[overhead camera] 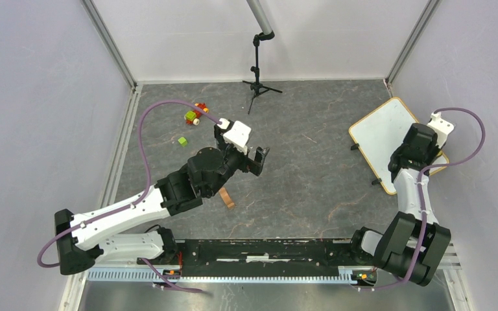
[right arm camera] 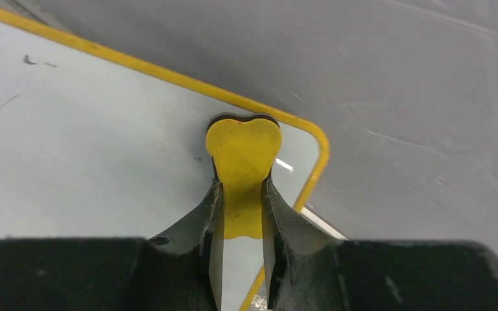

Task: Erase the whiteboard

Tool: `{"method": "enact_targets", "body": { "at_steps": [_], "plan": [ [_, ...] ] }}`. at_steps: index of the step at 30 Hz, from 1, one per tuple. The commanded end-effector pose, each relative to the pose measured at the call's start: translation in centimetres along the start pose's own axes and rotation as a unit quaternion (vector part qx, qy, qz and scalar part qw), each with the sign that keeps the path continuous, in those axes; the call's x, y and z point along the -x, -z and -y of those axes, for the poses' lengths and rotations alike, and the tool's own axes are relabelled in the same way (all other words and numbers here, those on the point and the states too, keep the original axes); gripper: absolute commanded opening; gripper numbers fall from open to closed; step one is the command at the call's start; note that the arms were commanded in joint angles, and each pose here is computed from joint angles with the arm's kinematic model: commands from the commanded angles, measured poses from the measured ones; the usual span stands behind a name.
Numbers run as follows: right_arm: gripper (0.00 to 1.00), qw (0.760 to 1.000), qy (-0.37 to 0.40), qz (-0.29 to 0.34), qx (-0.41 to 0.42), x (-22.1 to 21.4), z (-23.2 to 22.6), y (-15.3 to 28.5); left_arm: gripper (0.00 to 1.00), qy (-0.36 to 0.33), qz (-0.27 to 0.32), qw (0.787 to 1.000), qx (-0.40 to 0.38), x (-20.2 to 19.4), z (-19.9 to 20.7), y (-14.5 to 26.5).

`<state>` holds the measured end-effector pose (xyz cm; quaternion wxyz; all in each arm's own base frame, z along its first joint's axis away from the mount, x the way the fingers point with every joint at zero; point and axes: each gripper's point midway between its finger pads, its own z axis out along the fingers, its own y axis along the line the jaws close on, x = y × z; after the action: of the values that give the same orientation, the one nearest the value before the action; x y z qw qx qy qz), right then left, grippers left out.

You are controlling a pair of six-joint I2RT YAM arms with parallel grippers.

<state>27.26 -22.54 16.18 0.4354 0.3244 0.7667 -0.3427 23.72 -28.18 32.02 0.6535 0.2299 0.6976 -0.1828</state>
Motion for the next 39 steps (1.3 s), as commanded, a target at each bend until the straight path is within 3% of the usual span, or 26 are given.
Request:
{"method": "enact_targets", "body": {
  "at_steps": [1, 6, 10, 16, 21, 25, 36, 39],
  "plan": [
    [0.24, 0.996, -0.002, 0.017, 0.089, -0.1, -3.9, -0.4, 1.00, 0.001, 0.001, 1.000, 0.009, -0.1, 0.2, -0.5],
    [0.24, 0.980, 0.048, 0.010, 0.192, -0.6, -10.1, 0.1, 1.00, 0.000, -0.001, 1.000, 0.006, -0.2, 0.5, -0.9],
    [0.23, 0.972, 0.097, 0.022, 0.212, 0.2, -12.8, 1.4, 1.00, -0.007, -0.012, 1.000, 0.008, -0.8, 0.8, -1.5],
    [0.24, 0.987, 0.059, 0.057, 0.141, 3.0, -9.0, 2.1, 1.00, -0.008, -0.014, 1.000, 0.016, -1.0, 0.6, -1.6],
    [0.25, 0.994, 0.031, 0.043, 0.092, 4.1, -7.1, 0.7, 1.00, -0.032, -0.017, 0.999, 0.028, -1.1, 0.1, -1.9],
    [0.25, 0.982, 0.054, 0.060, 0.172, 5.6, -11.3, 0.1, 1.00, -0.033, -0.012, 0.999, 0.040, -0.7, -0.4, -1.7],
    [0.25, 0.968, 0.114, 0.027, 0.221, 3.9, -21.3, -0.4, 1.00, 0.005, -0.025, 0.998, 0.055, 0.1, -1.2, -0.5],
    [0.24, 0.969, 0.122, 0.022, 0.215, 4.4, -21.7, -0.3, 1.00, 0.001, -0.027, 0.998, 0.062, 0.2, -1.4, -0.6]
  ]
}}
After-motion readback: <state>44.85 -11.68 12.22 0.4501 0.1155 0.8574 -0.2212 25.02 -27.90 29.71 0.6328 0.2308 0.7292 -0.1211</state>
